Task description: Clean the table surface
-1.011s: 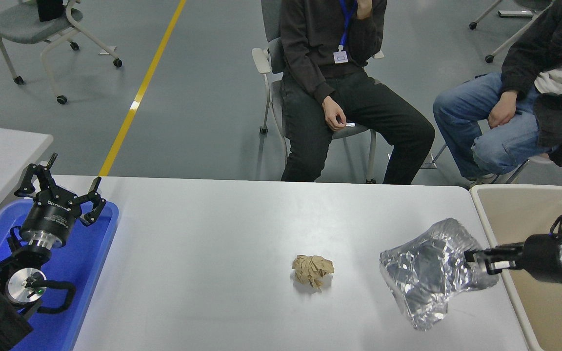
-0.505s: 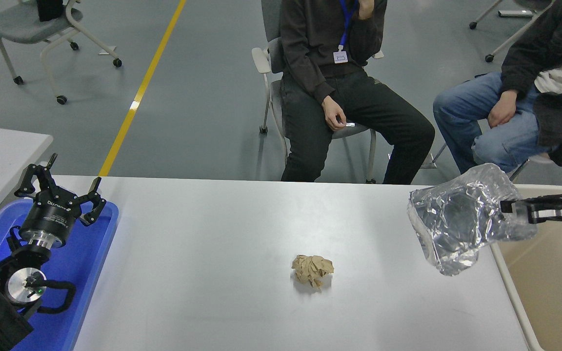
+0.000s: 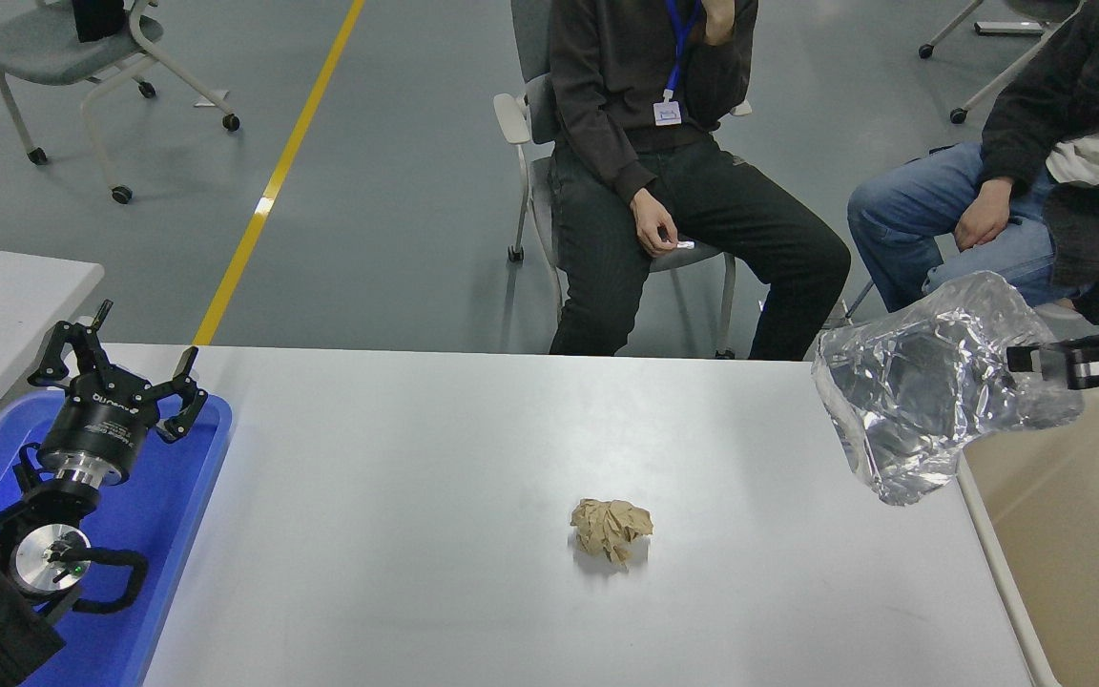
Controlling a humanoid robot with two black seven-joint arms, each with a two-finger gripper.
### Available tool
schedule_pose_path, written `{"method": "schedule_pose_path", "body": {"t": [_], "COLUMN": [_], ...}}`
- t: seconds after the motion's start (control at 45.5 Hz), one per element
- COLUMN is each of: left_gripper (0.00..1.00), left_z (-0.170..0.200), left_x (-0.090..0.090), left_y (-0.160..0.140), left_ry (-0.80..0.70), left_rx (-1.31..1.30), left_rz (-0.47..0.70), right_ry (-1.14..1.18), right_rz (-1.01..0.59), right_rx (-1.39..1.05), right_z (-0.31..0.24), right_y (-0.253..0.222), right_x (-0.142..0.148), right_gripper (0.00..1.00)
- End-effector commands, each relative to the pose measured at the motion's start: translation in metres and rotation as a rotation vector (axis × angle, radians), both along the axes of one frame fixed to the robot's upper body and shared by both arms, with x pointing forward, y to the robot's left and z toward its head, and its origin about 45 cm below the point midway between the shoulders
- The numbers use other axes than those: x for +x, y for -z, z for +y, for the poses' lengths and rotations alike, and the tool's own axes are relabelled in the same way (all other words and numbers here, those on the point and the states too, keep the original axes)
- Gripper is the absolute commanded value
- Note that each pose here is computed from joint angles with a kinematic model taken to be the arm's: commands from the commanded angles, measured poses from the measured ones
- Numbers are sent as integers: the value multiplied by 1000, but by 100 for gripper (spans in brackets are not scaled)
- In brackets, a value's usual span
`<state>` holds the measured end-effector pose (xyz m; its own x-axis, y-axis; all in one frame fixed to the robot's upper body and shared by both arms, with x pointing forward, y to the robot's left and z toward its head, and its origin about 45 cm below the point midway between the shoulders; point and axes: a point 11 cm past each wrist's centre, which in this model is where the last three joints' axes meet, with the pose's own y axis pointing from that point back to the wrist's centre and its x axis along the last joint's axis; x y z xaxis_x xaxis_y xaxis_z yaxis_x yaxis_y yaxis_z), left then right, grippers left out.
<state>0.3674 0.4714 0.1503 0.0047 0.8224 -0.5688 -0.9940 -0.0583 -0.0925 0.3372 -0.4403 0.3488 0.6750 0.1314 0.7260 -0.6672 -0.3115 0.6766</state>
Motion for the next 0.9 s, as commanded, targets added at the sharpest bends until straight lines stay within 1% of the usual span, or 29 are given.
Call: {"method": "schedule_pose_path", "body": {"t": [0.0,0.418,0.879], "left_gripper": [100,100,100], "left_z": [0,0,0], "left_x": [0,0,0], "left_y": [0,0,0], "left_ry": [0,1,1], "left_rx": [0,0,0], "left_rz": [0,0,0], "right_ry": [107,263,415], "right_rz": [-1,35,88], "right_rx": [-34,-91,-157], "right_z": [-37,-88,-142], "right_y": [1,31,71], "right_x": [4,14,10], "right_gripper": [0,0,0]}}
